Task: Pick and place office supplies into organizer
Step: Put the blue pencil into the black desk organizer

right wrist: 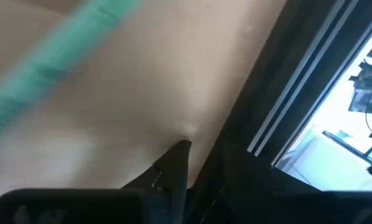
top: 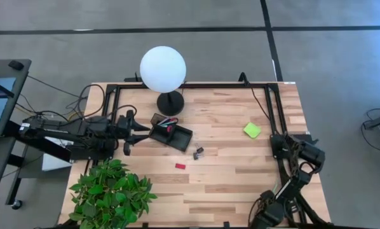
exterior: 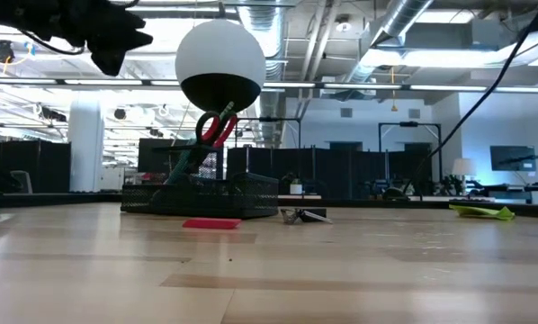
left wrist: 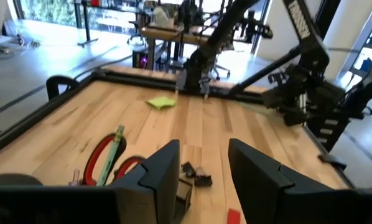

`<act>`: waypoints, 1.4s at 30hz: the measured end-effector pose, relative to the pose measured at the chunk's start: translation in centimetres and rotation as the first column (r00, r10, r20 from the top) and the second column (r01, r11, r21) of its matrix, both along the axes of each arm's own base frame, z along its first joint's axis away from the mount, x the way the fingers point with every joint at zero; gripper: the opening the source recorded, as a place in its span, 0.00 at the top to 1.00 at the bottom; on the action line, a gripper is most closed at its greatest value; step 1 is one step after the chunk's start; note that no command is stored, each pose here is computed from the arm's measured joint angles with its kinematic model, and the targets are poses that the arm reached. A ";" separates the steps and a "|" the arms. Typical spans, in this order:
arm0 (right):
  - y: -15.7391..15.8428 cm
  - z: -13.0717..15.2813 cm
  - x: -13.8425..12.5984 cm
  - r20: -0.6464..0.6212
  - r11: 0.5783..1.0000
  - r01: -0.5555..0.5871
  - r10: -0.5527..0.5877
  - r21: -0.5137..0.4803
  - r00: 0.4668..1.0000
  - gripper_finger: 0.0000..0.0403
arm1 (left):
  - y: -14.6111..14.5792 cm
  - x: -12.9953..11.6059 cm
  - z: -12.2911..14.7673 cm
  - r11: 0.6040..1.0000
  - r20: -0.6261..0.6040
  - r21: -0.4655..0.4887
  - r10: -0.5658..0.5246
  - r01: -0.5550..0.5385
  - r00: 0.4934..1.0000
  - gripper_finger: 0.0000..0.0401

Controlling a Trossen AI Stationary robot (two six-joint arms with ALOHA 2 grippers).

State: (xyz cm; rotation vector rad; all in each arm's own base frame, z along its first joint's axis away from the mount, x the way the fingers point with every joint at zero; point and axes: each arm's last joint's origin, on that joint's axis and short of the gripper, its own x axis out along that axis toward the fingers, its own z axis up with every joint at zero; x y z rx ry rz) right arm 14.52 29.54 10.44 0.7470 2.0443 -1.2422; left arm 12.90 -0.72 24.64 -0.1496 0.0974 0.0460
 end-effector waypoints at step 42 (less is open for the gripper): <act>-11.3 1.9 17.4 0.624 0.542 0.329 0.743 -0.773 0.242 0.75 | 0.0 0.0 0.4 0.999 0.039 -0.047 0.004 -0.002 0.999 0.67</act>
